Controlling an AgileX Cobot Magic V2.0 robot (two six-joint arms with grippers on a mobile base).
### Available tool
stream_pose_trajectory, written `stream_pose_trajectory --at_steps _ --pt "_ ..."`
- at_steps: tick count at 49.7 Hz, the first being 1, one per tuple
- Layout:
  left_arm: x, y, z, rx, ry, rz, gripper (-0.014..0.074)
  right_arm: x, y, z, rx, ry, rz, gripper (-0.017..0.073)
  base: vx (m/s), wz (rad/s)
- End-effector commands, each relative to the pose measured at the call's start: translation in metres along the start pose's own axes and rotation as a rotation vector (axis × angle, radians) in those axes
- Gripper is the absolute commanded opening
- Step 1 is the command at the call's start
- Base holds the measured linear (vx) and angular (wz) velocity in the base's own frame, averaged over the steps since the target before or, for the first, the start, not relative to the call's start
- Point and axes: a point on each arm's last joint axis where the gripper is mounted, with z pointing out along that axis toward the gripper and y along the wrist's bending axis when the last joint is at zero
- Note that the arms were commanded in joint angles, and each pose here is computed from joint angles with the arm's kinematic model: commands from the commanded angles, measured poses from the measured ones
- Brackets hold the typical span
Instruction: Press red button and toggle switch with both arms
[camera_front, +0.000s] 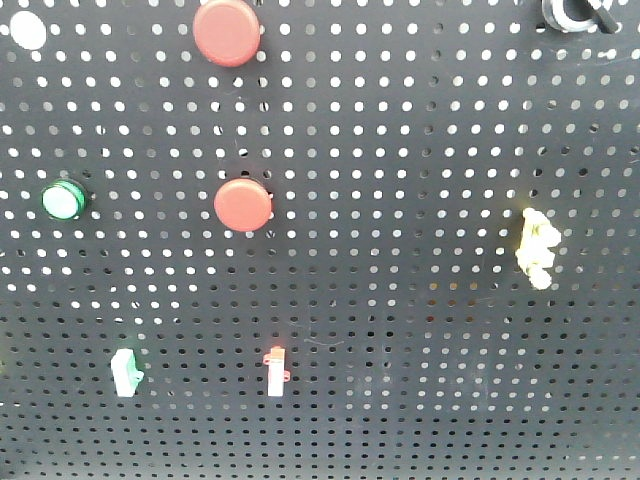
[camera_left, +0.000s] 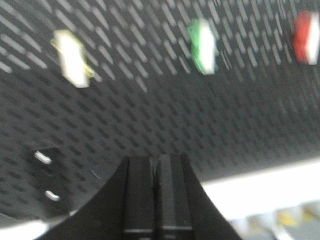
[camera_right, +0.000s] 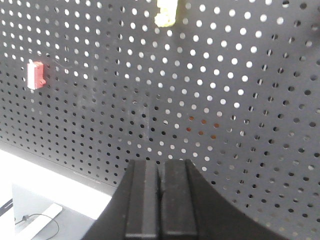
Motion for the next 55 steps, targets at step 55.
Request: stream_pose_trajectory --at_steps 55 --pt "0.0146 0.0057 -0.0124 -0.122 0.030 0.091 0.0001 -0.0136 -0.0044 -0.0013 0.040 -0.080 0.005 -0.0003 0.00 0.00"
